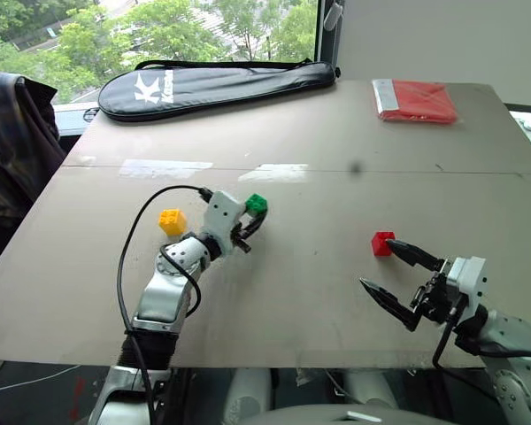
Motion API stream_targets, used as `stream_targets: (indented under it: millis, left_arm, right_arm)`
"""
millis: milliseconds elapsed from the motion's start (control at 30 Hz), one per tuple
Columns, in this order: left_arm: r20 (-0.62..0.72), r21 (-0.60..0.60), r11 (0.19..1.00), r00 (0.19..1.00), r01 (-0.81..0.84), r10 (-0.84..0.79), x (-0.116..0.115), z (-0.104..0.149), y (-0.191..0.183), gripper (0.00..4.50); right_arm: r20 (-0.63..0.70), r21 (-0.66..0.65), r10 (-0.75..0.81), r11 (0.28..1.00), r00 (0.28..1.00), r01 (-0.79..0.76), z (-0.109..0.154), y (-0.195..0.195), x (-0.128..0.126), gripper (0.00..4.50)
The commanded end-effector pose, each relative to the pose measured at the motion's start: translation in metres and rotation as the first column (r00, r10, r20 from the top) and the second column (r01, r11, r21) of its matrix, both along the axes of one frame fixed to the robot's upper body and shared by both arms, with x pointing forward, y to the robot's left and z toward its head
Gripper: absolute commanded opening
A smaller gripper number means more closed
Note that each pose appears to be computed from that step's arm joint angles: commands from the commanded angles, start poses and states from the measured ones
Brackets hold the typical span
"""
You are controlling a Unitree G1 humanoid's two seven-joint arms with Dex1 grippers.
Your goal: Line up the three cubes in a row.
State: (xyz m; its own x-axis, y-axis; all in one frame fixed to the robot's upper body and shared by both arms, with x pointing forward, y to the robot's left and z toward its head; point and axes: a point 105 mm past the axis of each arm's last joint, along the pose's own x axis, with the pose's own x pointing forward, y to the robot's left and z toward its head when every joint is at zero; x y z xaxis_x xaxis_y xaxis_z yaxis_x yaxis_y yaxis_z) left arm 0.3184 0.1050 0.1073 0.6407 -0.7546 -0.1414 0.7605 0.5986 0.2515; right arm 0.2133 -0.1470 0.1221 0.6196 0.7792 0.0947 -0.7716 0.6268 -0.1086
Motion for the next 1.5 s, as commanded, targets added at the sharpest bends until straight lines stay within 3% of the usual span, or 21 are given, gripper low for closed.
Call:
stream_targets:
  millis: [33,267,533,1200,1233,1400,1500]
  left_arm:
    - [-0.002,0.019,0.968,0.968,0.252,-0.252,-0.018,0.001,-0.037,1.28]
    - [-0.014,0.085,0.888,0.891,0.453,-0.453,-0.003,-0.002,-0.074,1.28]
    - [-0.034,0.097,0.811,0.817,0.576,-0.576,0.004,-0.006,-0.081,1.28]
    - [-0.084,0.109,0.796,0.804,0.595,-0.589,0.012,-0.027,-0.092,1.28]
    - [-0.088,0.104,0.797,0.803,0.596,-0.589,0.012,-0.027,-0.092,2.32]
    - [-0.04,0.135,0.822,0.832,0.554,-0.554,0.018,-0.022,-0.09,4.4]
    - [0.027,0.083,0.854,0.855,0.514,-0.518,0.022,-0.006,-0.087,4.4]
  right_arm:
    - [0.033,0.0,-0.026,1.0,0.999,0.026,0.006,-0.01,0.0,4.5]
    - [0.025,-0.004,-0.068,0.998,0.997,0.069,0.007,-0.019,-0.002,4.5]
    - [-0.004,0.0,-0.131,0.991,0.991,0.131,0.002,-0.029,-0.016,4.5]
    - [-0.007,-0.002,-0.157,0.988,0.988,0.157,-0.001,-0.032,-0.022,4.5]
    - [-0.007,-0.001,-0.155,0.988,0.988,0.155,-0.001,-0.032,-0.022,4.5]
    - [-0.004,0.003,-0.144,0.99,0.99,0.144,0.0,-0.03,-0.022,4.5]
    - [0.003,0.006,-0.13,0.991,0.991,0.13,0.001,-0.028,-0.021,4.5]
